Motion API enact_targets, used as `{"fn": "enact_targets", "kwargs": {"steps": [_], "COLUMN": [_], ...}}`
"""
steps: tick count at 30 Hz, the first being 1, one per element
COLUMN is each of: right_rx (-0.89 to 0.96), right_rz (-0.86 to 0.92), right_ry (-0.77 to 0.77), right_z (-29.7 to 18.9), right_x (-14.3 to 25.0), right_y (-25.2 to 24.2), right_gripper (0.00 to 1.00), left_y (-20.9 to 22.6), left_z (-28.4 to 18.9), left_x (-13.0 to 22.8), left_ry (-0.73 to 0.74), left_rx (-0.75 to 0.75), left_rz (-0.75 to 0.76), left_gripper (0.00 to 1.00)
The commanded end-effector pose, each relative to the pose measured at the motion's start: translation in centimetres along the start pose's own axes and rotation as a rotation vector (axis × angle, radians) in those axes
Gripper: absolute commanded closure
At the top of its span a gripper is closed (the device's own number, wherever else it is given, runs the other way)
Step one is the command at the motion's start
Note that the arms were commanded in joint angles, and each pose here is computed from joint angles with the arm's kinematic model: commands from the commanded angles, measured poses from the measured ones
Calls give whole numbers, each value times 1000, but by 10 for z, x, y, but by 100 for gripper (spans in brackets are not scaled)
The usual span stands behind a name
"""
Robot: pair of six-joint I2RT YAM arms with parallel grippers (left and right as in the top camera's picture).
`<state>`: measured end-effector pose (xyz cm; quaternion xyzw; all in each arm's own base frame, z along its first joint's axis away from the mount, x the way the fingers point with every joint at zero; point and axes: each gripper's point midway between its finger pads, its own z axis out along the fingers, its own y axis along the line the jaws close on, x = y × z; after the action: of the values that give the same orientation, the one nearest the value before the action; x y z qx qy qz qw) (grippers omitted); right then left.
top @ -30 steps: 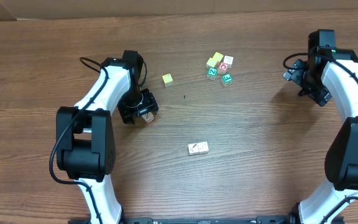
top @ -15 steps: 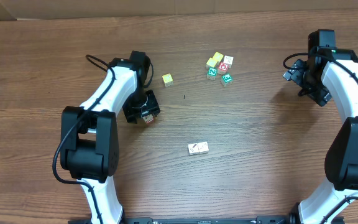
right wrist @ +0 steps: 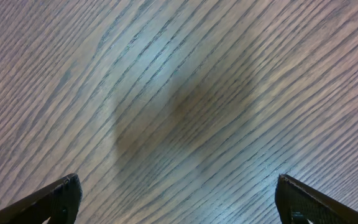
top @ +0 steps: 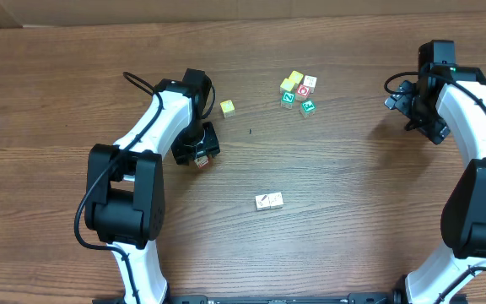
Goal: Flip 3 blocks
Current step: 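Lower the left gripper and close it on the leaf block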
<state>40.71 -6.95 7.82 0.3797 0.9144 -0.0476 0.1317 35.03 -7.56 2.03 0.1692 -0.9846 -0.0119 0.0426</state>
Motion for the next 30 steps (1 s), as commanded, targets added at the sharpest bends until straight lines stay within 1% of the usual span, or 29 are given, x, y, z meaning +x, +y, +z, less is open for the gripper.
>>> {"fn": "enact_targets", "kwargs": {"steps": [1, 6, 12, 16, 18, 23, 30], "right_rx": [-28, -28, -28, -28, -28, -28, -28], "right_rz": [4, 4, 4, 4, 4, 4, 4], "right_ry": [-41, -41, -41, -41, -41, -41, -41], "right_z": [-15, -15, -15, -15, -15, -15, -15], "right_x": [-9, -9, -9, -9, -9, -9, -9], "right_y": [3, 3, 3, 3, 3, 3, 3], "right_gripper": [0, 0, 0, 0, 0, 0, 0], "left_y": [1, 1, 0, 0, 1, 10, 3], "left_z": [-2, -2, -2, -2, -1, 2, 4], "left_x": [-4, -4, -5, -5, -5, -8, -11], "left_ry": [-14, -14, -18, -18, -17, -47, -54], "left_rx": [-16, -16, -13, -14, -15, -64, -28], "left_rz": [-12, -39, -87, -87, -89, -139, -132], "left_gripper": [44, 48, 48, 56, 58, 58, 62]}}
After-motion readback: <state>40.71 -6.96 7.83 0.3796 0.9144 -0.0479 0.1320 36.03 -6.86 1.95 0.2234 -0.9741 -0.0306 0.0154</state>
